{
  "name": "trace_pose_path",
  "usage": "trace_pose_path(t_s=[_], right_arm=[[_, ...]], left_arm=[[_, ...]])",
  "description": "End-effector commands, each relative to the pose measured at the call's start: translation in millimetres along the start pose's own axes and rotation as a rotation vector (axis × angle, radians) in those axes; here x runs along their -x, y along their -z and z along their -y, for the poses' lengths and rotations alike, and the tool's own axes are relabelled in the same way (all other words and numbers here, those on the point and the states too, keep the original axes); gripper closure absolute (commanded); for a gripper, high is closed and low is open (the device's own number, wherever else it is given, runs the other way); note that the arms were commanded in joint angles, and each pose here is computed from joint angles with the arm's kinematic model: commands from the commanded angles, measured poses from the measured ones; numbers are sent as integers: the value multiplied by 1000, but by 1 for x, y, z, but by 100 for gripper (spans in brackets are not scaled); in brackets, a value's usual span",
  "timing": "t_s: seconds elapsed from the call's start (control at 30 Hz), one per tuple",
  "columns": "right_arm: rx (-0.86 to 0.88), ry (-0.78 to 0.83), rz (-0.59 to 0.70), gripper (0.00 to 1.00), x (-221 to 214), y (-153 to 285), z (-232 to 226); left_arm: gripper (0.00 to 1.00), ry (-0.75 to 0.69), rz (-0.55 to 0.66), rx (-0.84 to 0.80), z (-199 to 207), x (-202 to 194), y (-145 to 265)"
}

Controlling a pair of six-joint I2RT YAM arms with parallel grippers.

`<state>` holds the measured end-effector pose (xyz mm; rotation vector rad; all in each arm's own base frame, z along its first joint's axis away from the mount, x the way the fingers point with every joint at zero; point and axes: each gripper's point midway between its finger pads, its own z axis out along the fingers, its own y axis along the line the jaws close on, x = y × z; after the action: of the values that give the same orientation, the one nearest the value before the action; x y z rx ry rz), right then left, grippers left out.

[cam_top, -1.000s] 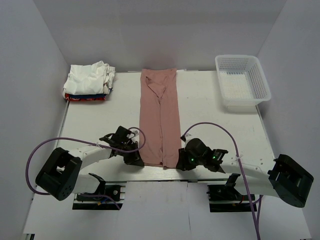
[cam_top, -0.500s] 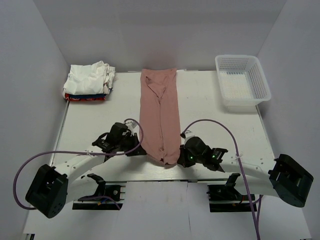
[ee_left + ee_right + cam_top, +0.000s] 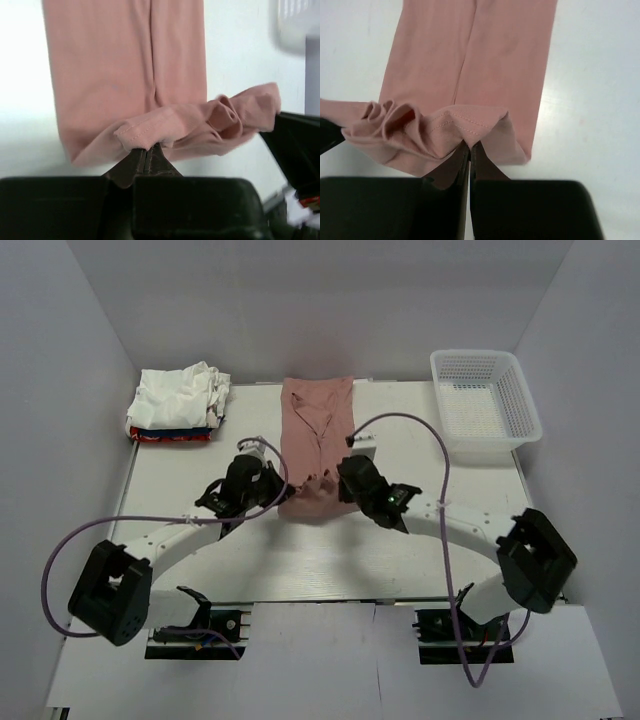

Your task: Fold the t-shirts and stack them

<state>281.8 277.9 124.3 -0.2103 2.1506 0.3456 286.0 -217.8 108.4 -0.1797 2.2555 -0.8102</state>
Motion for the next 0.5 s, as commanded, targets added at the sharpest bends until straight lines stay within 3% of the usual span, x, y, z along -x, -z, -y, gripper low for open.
trace_pose_path(t_s=[0.0,0.03,0.1,0.3,0.47], right_arm=[[-147,66,38,100,27,-29,17],[-151,37,71,100,49,-33,17],[-178,59,44,100,45,-49,22],[-154,27,84,100,88,-77,31],[-123,53,70,100,91,-106,32]], left_arm=[[100,-21,207,73,11,67,-8],[100,-31,231,98,12,78,-14],[100,-58,253,125,11,92,-21],[100,-82,261,183,9,119,-58],[100,-83,302,197,11,145,-79]])
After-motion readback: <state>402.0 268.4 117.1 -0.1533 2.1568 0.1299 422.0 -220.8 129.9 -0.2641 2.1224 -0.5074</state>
